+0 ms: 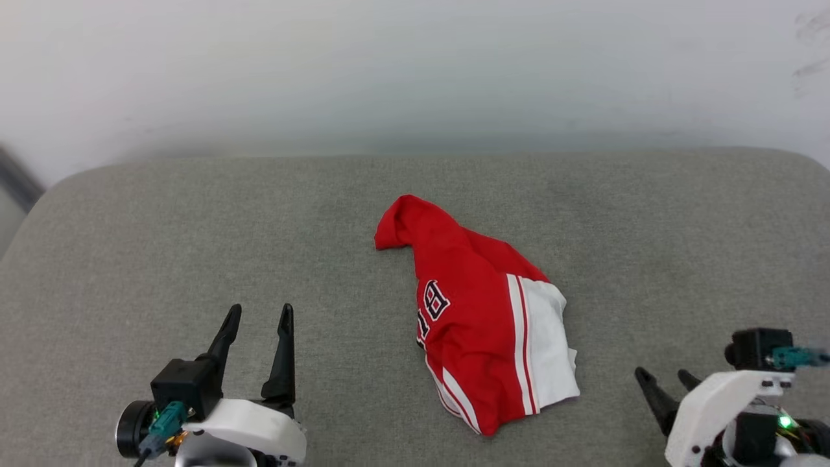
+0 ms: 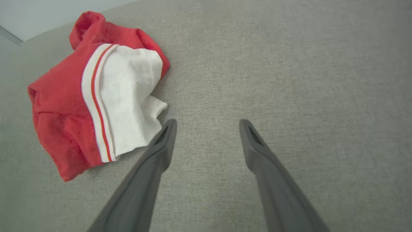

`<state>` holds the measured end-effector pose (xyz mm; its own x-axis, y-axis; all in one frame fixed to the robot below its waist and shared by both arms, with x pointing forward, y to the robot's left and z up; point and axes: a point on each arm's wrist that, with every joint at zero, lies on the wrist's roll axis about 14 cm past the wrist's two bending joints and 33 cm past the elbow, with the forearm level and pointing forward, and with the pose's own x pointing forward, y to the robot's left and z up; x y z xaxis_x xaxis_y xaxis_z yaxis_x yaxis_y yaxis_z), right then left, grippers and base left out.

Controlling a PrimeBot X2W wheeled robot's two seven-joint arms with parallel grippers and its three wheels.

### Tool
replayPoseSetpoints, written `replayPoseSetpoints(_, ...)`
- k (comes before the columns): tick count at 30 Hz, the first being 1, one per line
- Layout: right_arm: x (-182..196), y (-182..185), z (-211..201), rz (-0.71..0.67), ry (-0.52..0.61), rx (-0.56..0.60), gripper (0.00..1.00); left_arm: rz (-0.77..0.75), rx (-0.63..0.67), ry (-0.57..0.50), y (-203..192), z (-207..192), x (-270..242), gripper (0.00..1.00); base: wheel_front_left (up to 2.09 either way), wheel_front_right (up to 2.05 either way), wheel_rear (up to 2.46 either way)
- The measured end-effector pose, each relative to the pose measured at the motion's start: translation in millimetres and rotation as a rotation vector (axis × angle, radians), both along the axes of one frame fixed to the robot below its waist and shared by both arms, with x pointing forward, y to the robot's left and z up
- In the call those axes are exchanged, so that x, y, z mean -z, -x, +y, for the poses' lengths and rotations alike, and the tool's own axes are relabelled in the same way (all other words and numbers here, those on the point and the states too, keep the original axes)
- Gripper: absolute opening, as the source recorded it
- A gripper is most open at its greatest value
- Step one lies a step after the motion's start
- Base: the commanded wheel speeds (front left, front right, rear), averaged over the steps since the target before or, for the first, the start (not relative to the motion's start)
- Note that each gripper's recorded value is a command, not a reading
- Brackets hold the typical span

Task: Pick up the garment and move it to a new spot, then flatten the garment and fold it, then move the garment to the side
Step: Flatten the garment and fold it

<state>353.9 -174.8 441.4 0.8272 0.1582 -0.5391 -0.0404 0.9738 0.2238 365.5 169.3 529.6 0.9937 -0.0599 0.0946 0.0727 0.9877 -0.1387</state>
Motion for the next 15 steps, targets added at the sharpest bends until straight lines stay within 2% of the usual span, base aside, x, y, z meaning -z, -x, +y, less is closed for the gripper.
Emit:
replayPoseSetpoints(5, 18.1, -9.9, 37.0, 0.193, -0.037, -0.158, 1.0, 0.005, -0.008, 0.004, -10.8, 3.2, 3.5, 1.0, 0.0, 0.0, 0.0)
replayPoseSetpoints(11, 36.5, -24.4, 76.6, 0.305, -0.029, -0.316, 1.0, 0.026, -0.023, 0.01, -23.2, 8.4, 13.4, 1.0, 0.0, 0.0, 0.0)
replayPoseSetpoints(15, 55.4, -27.9, 93.7, 0.369, -0.035, -0.371, 1.0, 0.048, -0.039, 0.008, -27.3, 14.4, 22.7, 1.0, 0.0, 0.0, 0.0)
